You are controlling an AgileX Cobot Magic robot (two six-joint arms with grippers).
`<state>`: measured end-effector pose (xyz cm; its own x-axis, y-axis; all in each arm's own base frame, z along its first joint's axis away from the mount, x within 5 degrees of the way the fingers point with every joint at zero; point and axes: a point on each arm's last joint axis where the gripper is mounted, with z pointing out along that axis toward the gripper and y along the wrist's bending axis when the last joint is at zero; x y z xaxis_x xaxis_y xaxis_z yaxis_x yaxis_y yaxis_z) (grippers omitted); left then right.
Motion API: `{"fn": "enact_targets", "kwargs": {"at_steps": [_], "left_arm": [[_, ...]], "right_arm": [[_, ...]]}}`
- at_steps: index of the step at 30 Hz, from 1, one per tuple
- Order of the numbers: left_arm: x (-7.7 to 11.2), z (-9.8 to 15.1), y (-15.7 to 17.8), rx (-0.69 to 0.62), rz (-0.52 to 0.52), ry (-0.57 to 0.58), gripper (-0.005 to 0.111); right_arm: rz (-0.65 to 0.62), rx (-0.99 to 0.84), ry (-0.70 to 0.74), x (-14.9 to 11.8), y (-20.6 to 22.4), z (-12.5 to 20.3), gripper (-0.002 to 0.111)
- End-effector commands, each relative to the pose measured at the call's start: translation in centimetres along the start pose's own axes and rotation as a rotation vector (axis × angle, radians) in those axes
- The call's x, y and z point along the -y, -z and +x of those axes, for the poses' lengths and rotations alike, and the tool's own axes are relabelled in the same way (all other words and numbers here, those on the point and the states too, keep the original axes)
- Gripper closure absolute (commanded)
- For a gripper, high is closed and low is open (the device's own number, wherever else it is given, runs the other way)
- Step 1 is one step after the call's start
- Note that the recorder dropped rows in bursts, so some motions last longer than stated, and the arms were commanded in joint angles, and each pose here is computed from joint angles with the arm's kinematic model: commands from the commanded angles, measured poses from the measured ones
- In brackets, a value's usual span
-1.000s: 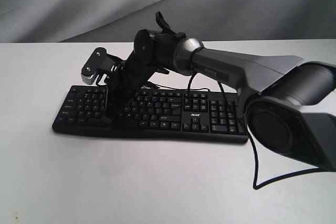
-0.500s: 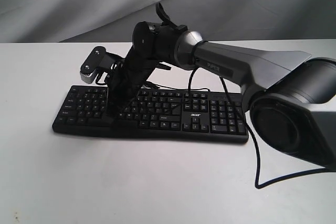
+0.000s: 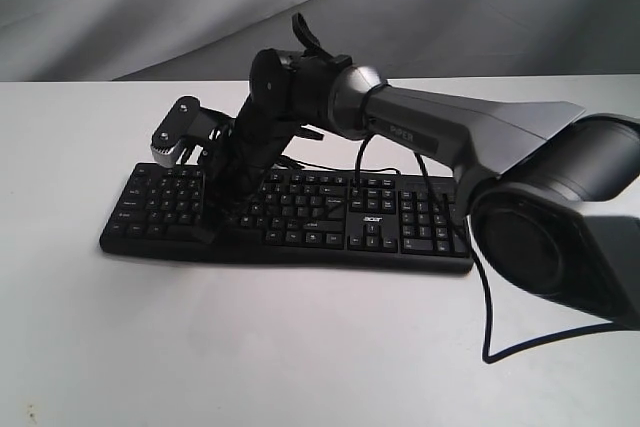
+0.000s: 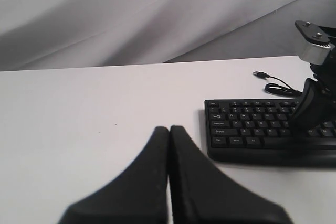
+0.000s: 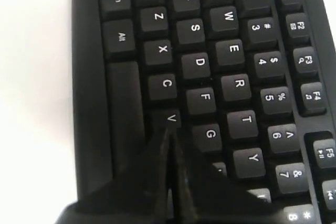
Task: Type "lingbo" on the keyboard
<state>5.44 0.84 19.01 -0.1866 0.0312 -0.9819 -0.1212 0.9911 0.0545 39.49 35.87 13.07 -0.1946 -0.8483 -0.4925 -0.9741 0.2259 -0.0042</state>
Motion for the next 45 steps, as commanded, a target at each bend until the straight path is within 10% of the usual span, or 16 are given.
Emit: {"fn": "enact_targets", "kwargs": {"at_steps": [1,45], "left_arm": [[0.0,0.1,0.0,0.006,0.001,0.006,0.106],[0.0,0.1,0.0,0.006,0.001,0.006,0.106]], "right_arm": [[-0.001,0.007,0.001,-0.1,0.1,-0.2,0.108],[0.074,-0.077,-0.104,3.9,3.0,3.6,0.108]]}}
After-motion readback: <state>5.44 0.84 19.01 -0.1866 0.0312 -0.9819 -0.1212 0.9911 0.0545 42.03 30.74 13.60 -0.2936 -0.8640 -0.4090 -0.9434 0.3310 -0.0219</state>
